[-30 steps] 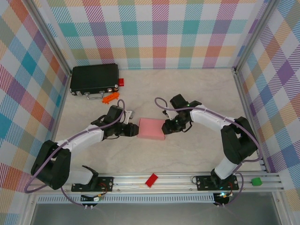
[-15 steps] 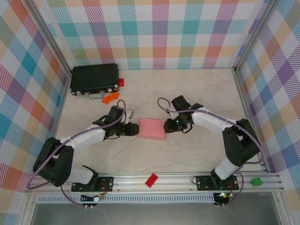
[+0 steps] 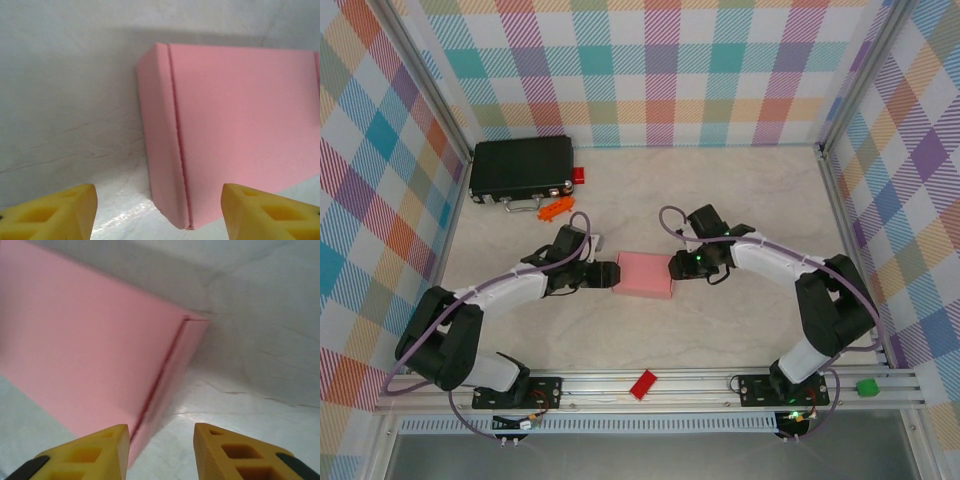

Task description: Fold the paper box

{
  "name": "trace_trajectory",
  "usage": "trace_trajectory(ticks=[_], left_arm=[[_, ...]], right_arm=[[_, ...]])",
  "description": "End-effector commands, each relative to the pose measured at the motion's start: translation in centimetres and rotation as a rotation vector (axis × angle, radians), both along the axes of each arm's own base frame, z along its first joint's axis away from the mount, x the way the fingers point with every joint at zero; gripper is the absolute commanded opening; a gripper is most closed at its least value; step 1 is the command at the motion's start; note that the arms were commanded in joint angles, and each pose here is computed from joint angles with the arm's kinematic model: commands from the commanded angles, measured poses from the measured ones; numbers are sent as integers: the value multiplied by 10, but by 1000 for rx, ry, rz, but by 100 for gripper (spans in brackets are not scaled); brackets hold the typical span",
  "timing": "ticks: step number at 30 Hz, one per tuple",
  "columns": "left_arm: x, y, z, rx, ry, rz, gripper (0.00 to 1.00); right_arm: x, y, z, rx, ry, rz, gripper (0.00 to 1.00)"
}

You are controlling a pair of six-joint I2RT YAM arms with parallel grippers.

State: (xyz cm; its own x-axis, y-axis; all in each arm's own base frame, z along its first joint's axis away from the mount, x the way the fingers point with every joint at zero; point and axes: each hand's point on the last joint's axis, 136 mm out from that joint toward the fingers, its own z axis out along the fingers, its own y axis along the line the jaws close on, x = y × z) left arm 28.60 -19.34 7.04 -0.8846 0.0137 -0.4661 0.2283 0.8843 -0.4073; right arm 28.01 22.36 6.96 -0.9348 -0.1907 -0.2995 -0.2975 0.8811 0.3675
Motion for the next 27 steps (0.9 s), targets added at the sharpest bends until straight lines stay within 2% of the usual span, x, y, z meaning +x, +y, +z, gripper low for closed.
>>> trace_trajectory(ticks=[1, 4, 7, 12, 15, 20, 27], left_arm=[[15, 23, 27, 110, -113, 74, 68], [22, 54, 43, 241, -203, 161, 76], [28, 88, 60, 371, -300, 257, 85], [34, 138, 82, 565, -415, 389, 95], [41, 158, 89, 603, -456, 446, 100], [48, 184, 83, 619, -469, 544, 100], [62, 195, 60, 578, -472, 561, 100]], right_arm=[[18, -32, 17, -79, -119, -137, 42], [28, -65, 28, -172, -209, -239, 48], [38, -101, 38, -258, -279, -344, 50], [53, -150, 53, -295, -335, -488, 51], [62, -172, 56, -293, -360, -543, 55], [72, -195, 47, -281, -371, -580, 61], [83, -206, 42, -176, -484, -558, 67]])
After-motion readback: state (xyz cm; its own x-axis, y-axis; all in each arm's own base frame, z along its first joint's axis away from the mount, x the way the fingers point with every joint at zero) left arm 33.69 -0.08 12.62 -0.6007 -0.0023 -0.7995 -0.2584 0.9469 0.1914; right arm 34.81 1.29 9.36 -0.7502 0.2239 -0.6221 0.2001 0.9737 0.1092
